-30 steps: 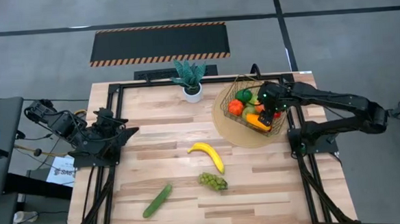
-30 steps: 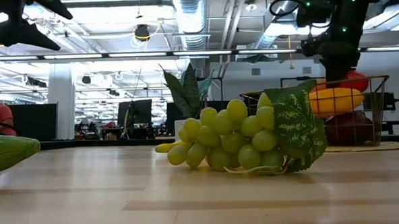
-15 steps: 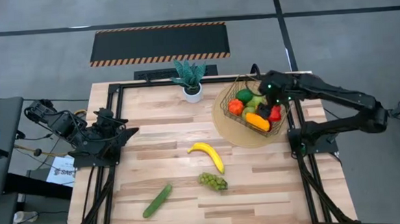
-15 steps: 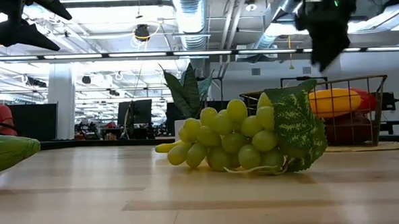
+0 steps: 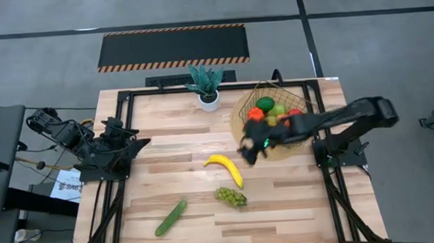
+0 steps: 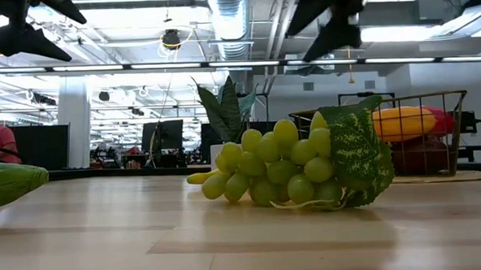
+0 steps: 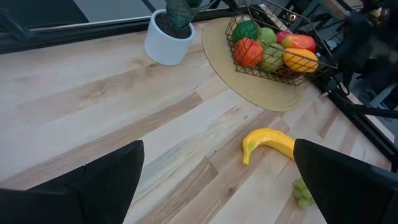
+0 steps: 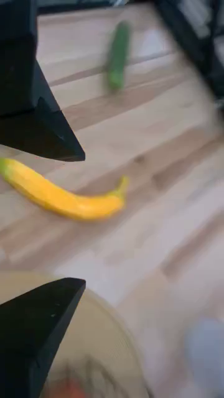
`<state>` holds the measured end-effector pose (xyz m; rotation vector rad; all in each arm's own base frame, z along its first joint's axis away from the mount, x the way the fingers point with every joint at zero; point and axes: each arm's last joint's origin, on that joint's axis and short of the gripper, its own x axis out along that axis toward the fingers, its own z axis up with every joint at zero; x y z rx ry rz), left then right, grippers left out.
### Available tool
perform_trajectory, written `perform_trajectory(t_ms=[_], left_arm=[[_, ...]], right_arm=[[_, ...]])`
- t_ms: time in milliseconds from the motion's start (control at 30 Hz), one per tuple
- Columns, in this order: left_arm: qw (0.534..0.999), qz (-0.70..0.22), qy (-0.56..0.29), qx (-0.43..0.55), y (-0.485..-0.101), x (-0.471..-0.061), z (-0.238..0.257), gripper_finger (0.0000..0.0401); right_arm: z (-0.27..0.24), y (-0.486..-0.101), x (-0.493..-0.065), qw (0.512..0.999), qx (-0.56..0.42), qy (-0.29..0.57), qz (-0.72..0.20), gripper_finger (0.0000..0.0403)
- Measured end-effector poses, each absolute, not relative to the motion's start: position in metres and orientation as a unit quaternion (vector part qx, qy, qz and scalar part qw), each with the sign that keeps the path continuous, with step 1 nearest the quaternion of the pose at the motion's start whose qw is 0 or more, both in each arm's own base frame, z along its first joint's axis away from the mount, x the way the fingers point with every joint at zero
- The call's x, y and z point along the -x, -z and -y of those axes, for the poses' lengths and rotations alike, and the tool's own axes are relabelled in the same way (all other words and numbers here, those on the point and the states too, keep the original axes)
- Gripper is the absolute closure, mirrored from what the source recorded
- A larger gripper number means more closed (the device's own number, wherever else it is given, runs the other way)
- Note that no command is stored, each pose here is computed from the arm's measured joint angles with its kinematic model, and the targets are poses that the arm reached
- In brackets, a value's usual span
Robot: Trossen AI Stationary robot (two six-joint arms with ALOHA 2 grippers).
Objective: Build produce basket
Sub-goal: Put the yellow banana into the wire basket
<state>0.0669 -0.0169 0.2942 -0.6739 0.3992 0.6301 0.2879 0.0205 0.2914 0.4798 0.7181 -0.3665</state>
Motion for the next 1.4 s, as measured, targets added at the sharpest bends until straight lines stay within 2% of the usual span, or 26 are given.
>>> perform_trajectory(t_ms=[267,533,867,1167,1267,1400], left_arm=[[0.877,-0.193,-0.303,0.32,-0.294,-0.067,0.017,0.0002],[0.877,-0.194,-0.303,0.319,-0.294,-0.067,0.017,0.0002],[0.877,-0.192,-0.306,0.318,-0.294,-0.067,0.017,0.0002],[0.876,-0.19,-0.308,0.32,-0.294,-0.067,0.016,0.0002],[0.875,-0.19,-0.308,0.321,-0.294,-0.067,0.016,0.0002],[0.875,-0.189,-0.309,0.321,-0.294,-0.067,0.016,0.0002]], right_arm=[[-0.053,-0.213,-0.33,0.85,-0.221,0.233,-0.417,0.0066],[-0.061,-0.176,-0.347,0.84,-0.219,0.224,-0.443,0.0066],[-0.061,-0.161,-0.352,0.832,-0.218,0.222,-0.459,0.007],[-0.065,-0.133,-0.358,0.815,-0.225,0.206,-0.493,0.0072],[-0.066,-0.137,-0.357,0.817,-0.22,0.209,-0.491,0.0088],[-0.066,-0.157,-0.356,0.824,-0.216,0.21,-0.479,0.0138]])
